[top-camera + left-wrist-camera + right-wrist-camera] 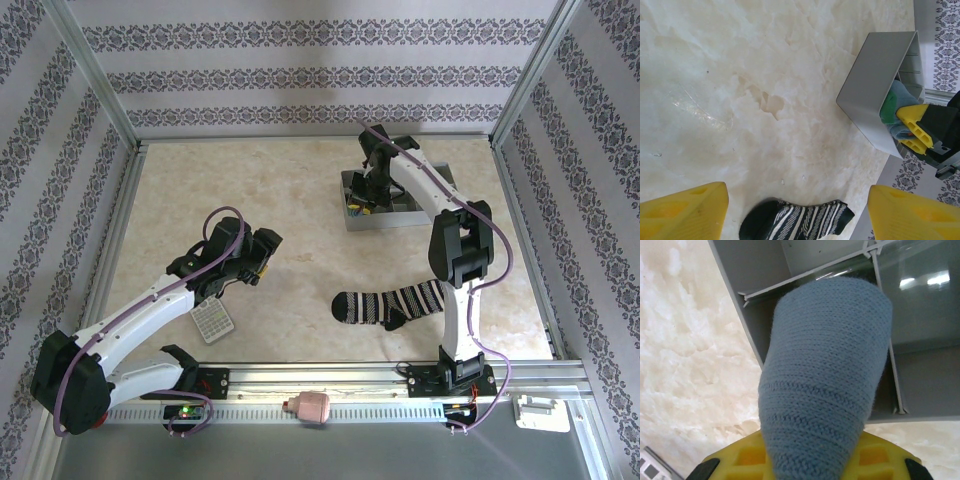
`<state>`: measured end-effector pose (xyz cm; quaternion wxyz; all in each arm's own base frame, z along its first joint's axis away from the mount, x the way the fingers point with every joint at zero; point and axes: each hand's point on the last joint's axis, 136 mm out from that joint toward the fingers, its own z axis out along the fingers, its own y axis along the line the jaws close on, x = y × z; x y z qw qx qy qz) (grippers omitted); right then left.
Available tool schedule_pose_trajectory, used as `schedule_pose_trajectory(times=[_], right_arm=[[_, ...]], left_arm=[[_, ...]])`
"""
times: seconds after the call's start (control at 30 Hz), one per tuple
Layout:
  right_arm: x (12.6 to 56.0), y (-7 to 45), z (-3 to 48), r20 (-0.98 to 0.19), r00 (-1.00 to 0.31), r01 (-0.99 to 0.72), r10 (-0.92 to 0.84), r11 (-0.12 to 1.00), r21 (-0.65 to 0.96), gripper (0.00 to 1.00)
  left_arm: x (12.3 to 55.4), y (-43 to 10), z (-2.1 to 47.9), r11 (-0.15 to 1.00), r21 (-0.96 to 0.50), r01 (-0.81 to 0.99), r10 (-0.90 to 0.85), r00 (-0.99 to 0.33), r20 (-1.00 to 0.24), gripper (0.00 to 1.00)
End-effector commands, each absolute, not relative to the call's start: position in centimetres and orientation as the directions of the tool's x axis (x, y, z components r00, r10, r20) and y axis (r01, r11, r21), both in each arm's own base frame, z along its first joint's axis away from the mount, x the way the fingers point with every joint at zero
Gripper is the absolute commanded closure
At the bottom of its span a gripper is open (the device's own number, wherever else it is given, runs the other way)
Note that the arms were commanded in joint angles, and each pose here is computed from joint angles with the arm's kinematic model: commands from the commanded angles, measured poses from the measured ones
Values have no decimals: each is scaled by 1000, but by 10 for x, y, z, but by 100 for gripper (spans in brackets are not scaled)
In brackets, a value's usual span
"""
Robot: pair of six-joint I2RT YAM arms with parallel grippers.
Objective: Roll the socks
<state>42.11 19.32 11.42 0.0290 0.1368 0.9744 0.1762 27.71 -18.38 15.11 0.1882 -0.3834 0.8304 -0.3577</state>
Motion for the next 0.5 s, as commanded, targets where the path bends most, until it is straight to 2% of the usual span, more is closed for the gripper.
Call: schedule_pose_trajectory(times=[0.0, 0.23, 0.47], right_arm=[[422, 192, 103, 88, -939, 341, 333, 867, 363, 100], [430, 187, 86, 163, -906, 422, 390, 823, 379, 100], [439, 185, 80, 189, -883, 469, 430, 788, 399, 100]], left_arm=[[275, -179, 145, 451, -719, -529, -784, -620, -36, 27], [278, -181, 158, 450, -751, -484, -776, -627, -60, 27], [289, -183, 218, 520, -825, -220, -706, -654, -271, 29]])
